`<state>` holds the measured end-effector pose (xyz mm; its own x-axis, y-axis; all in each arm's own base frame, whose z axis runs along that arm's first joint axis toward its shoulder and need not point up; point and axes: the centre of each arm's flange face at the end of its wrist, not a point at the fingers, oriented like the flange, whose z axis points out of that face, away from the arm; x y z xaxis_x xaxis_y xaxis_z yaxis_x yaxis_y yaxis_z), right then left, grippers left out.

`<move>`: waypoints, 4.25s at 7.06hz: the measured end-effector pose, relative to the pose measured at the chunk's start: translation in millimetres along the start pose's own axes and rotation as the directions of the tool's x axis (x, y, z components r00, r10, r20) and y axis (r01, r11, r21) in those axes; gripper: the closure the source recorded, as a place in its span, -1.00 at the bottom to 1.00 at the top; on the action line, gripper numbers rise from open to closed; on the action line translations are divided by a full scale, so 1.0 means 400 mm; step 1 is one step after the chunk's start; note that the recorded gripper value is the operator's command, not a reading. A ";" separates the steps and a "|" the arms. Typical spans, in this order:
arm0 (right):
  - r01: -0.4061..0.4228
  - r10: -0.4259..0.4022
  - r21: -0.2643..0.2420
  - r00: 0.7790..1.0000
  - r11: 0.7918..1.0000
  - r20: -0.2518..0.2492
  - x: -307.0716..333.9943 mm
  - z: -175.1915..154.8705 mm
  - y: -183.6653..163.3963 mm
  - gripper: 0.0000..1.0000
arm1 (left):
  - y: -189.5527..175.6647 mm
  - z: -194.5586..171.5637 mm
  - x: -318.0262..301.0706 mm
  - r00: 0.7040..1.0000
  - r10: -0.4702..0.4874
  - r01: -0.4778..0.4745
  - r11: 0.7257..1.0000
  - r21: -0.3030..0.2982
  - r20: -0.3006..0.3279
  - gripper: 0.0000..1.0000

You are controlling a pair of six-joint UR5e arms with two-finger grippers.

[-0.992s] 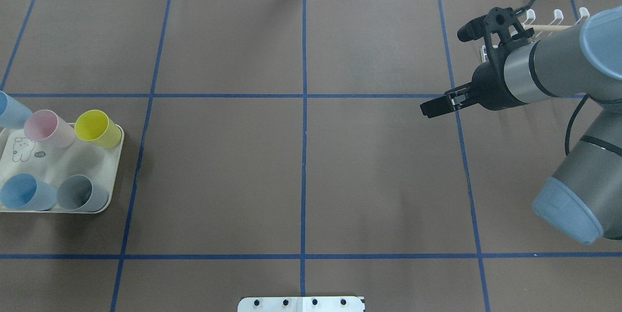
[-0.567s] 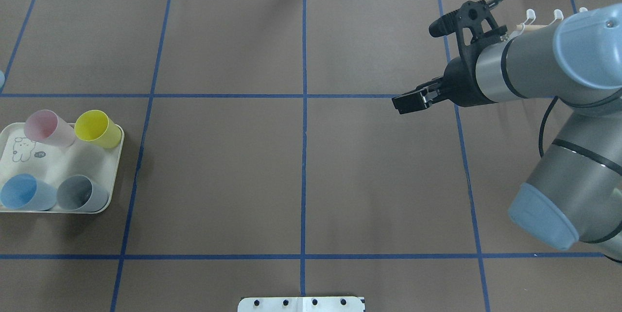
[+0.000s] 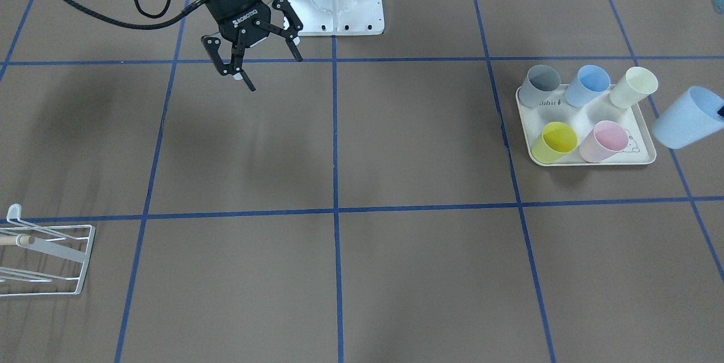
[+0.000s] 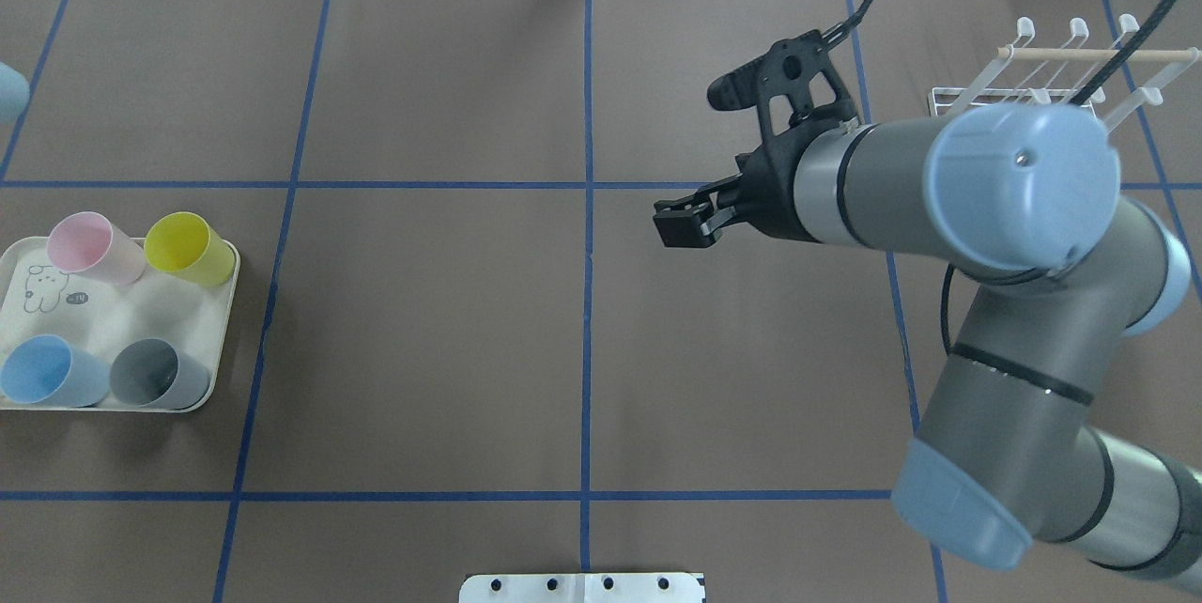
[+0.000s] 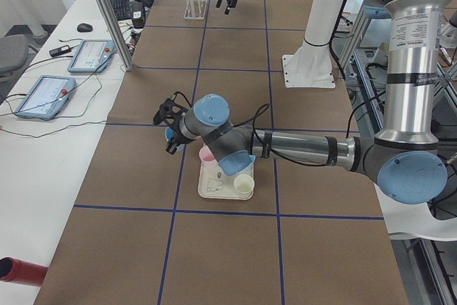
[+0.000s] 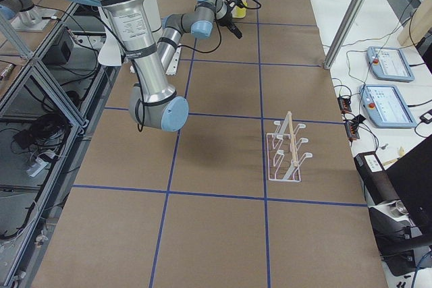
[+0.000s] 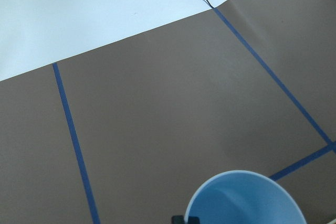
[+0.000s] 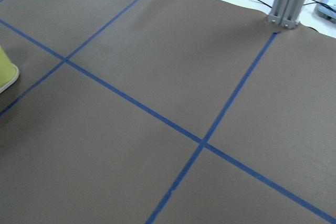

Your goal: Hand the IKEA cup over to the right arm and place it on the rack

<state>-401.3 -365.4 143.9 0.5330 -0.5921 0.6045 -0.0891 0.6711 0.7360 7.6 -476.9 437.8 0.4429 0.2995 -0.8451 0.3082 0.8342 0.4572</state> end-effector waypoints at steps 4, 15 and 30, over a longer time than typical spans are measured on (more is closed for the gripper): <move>0.180 -0.222 0.226 0.959 0.957 0.177 -0.158 0.068 0.047 -0.97 | 0.037 -0.005 0.389 0.929 -0.238 0.199 0.967 -0.159 -0.282 1.00; 0.250 -0.392 0.450 0.883 0.857 0.256 -0.215 0.154 0.105 -0.97 | 0.112 0.381 0.888 0.796 -0.407 0.295 0.907 -0.301 -0.447 1.00; 0.249 -0.392 0.456 0.885 0.854 0.251 -0.210 0.153 0.101 -0.79 | 0.222 0.423 0.876 0.814 -0.404 0.259 0.895 -0.363 -0.417 1.00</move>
<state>-501.1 -315.7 141.6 0.2952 -0.8993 0.3228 -0.3272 0.2223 0.9184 332.7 -376.2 229.2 -0.1147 0.0999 -0.9884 0.0852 0.9923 0.0904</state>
